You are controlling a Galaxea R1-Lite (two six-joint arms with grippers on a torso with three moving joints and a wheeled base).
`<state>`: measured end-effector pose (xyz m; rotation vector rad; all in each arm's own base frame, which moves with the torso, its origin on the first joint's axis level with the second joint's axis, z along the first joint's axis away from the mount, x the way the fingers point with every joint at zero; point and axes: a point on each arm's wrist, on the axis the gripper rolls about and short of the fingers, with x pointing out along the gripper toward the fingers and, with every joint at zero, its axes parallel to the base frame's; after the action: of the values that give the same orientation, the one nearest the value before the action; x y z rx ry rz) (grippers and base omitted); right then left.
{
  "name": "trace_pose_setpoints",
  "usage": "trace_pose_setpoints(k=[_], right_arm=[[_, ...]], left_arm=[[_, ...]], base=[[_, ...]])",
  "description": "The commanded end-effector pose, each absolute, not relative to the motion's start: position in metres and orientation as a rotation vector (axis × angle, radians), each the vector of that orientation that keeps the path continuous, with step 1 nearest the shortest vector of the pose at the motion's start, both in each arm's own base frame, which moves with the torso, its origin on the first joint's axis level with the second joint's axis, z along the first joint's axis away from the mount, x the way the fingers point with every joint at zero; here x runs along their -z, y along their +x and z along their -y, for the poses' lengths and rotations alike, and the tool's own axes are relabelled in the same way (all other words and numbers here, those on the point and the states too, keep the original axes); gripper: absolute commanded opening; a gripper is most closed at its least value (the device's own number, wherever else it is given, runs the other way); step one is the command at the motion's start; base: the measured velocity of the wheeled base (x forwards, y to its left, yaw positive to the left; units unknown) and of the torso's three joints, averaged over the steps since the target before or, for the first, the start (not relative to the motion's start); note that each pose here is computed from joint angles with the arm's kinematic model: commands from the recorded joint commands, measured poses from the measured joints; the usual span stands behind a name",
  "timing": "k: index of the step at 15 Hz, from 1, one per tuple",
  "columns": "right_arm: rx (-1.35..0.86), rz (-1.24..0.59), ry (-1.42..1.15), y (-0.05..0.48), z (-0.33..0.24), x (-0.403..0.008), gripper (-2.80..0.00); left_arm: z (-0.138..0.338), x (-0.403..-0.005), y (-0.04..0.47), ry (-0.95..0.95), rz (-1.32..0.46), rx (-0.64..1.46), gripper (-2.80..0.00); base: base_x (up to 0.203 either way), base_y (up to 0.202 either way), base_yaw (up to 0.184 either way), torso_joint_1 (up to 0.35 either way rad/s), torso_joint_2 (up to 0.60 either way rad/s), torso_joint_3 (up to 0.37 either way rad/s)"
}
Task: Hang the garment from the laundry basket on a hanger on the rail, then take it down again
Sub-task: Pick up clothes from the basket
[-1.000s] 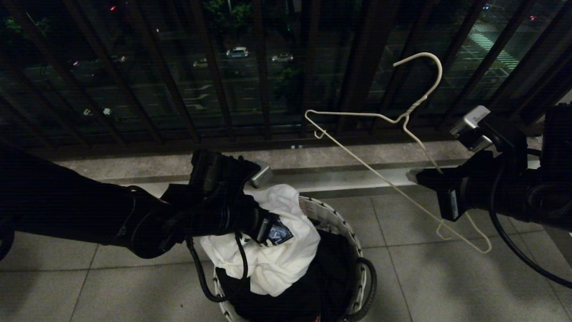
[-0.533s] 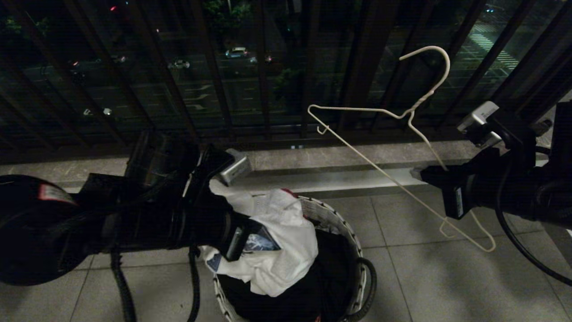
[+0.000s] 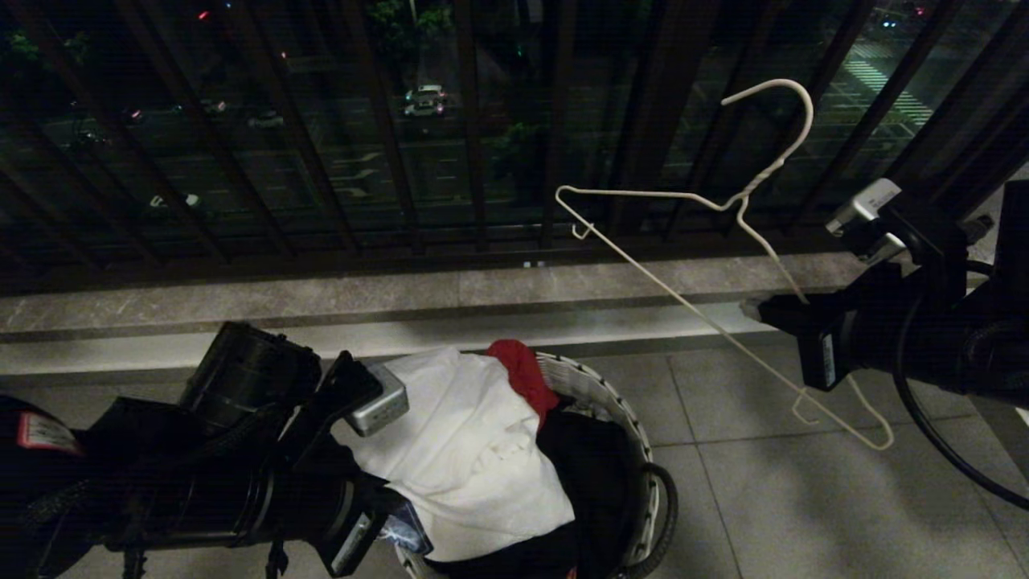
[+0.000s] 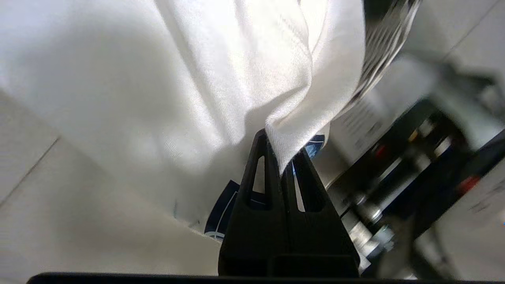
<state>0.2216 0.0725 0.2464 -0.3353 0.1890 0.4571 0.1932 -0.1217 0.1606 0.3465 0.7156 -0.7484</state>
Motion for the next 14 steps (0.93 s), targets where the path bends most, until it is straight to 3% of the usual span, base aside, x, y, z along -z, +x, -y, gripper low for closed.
trace_pose_setpoints(k=[1,5,9,10,11,14], right_arm=[[-0.459,-0.199,-0.337,0.225,-0.073,-0.244,-2.80],[-0.462,-0.209,-0.340,0.227,-0.074,-0.241,-2.80],[-0.460,-0.208,-0.340,0.227,-0.074,-0.241,-2.80],[-0.460,-0.208,-0.340,0.227,-0.074,-0.241,-2.80],[-0.460,-0.208,-0.340,0.227,-0.074,-0.241,-2.80],[-0.460,-0.209,-0.340,0.227,-0.074,-0.241,-2.80]], left_arm=[[0.126,-0.139,0.204,0.379,-0.803,0.754,-2.80],[0.135,-0.106,0.219,0.402,-0.928,0.753,-2.80],[0.137,-0.098,0.223,0.406,-0.958,0.747,-2.80],[0.137,-0.098,0.224,0.409,-0.954,0.739,-1.05],[0.138,-0.099,0.224,0.407,-0.942,0.733,0.00],[0.137,-0.109,0.223,0.396,-0.894,0.735,0.00]], base=[[0.000,0.000,0.000,0.000,0.00,0.000],[0.000,0.000,0.000,0.000,0.00,0.000],[0.000,0.000,0.000,0.000,0.00,0.000],[0.000,0.000,0.000,0.000,0.00,0.000],[0.000,0.000,0.000,0.000,0.00,0.000],[0.000,0.000,0.000,0.000,0.00,0.000]])
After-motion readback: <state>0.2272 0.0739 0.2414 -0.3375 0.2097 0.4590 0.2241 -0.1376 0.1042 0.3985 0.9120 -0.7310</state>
